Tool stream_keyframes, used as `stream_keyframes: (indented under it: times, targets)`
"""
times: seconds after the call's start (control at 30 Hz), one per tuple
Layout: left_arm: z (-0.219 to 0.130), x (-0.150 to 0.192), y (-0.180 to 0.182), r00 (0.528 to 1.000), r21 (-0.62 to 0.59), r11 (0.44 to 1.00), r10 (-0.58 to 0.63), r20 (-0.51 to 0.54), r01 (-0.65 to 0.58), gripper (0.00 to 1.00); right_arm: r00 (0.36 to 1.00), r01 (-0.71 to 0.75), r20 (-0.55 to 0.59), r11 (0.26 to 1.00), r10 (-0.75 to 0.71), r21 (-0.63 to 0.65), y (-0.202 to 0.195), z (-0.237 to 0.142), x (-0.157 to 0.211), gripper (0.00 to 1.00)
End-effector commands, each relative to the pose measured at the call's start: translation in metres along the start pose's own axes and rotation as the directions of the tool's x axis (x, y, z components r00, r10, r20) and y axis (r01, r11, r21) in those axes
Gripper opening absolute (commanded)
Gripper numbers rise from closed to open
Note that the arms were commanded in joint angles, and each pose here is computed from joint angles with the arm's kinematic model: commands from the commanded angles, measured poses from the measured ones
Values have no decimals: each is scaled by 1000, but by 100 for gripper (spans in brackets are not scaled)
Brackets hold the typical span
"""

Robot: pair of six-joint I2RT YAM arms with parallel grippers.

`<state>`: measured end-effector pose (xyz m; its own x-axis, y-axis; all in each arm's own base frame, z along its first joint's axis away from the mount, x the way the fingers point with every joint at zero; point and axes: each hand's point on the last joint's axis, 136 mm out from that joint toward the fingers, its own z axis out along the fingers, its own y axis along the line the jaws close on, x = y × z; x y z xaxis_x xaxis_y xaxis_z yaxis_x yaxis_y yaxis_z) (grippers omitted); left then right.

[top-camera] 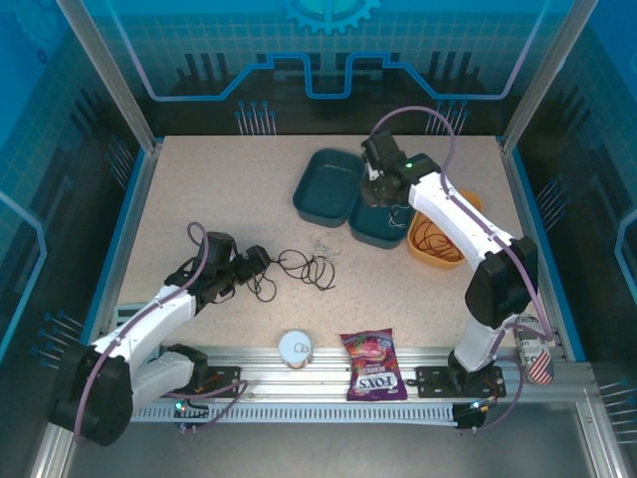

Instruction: Untangle the cables

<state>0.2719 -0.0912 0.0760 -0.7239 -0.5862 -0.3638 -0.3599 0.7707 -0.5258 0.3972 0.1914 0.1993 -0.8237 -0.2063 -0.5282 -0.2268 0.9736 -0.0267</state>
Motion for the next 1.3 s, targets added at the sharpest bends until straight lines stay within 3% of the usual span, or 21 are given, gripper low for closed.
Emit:
stream_keyframes:
  times: [0.0,0.3,0.5,0.73,1.27]
  targets:
    - [-3,-11,-17,1000,51,998,22,14,-23,99,999,40,-2,999,-40,-7,30,-10,15,26]
    - [1,-8,-17,1000,51,998,29,-4,-28,99,994,72,-75,996,-76,-62,92,10,53,34]
    - [1,-6,-15,1000,52,998,26,-5,-25,99,988,-69,-141,998,67,-9,97,41,76,34]
    - [-2,-3,-8,1000,39,999,31,2,-31,99,969,-208,-141,978,202,-26,105,67,92,35]
    - [1,0,-4,999,26,999,31,-9,-31,99,952,-257,-165,966,259,35,106,111,102,38]
